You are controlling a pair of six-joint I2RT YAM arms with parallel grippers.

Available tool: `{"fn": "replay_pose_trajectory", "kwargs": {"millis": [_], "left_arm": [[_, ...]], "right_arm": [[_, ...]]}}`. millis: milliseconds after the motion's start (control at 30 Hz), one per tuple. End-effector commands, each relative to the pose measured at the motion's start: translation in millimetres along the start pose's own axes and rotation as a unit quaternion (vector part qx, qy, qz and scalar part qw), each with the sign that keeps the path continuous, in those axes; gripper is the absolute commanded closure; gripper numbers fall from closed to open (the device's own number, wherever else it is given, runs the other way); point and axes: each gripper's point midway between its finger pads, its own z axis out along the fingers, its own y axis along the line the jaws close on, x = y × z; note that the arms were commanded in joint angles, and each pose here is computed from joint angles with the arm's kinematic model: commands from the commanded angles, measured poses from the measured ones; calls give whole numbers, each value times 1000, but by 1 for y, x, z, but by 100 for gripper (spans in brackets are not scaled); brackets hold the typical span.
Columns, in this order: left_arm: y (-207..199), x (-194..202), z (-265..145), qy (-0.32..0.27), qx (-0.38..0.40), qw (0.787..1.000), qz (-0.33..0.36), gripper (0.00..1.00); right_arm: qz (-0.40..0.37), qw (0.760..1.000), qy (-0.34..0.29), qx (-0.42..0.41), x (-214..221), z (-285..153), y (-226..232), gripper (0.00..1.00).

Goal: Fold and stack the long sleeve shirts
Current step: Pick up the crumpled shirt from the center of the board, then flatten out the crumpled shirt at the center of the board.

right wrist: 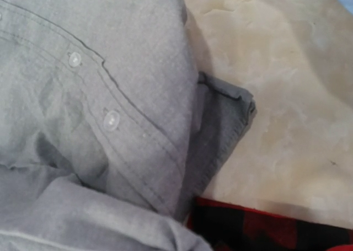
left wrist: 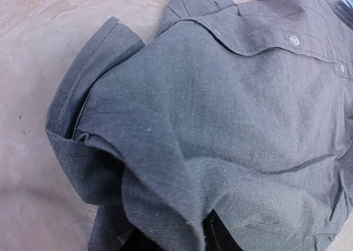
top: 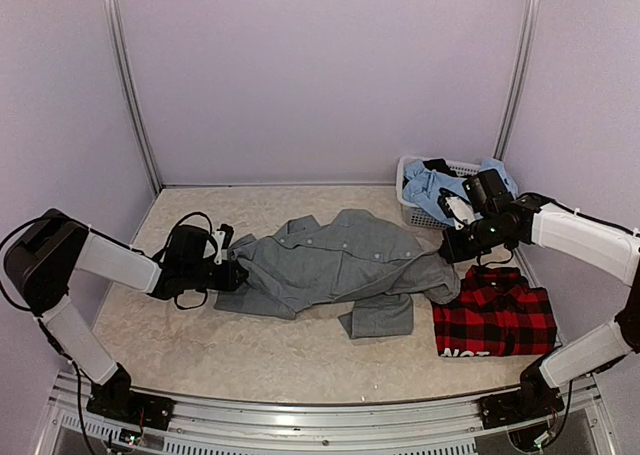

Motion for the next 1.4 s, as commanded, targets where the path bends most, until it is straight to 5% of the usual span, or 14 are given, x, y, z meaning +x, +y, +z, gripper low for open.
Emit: {"fn": "replay_pose_trajectory", "kwargs": {"millis": [0,200,433,800,1367], "left_arm": [[-11,-15,2,-18,21,1000,16,82],[-45,-39,-28,-26,63,998,-3,100],[-93,-125,-121,-117,120,986,-8,100],[-98,-236,-245,-242,111,964,-17,100],[-146,-280,-372,-319,182,930,4,100]], "right_arm": [[-3,1000,-10,2,-10,-2,-3,100],[-2,1000,-23,13,-20,-15,-5,100],[-23,996,-84,26,-67,-69,-2,100],[-55,977,-204,-13,-133,-190,26,100],[-115,944,-275,-142,-141,-286,79,100]]}}
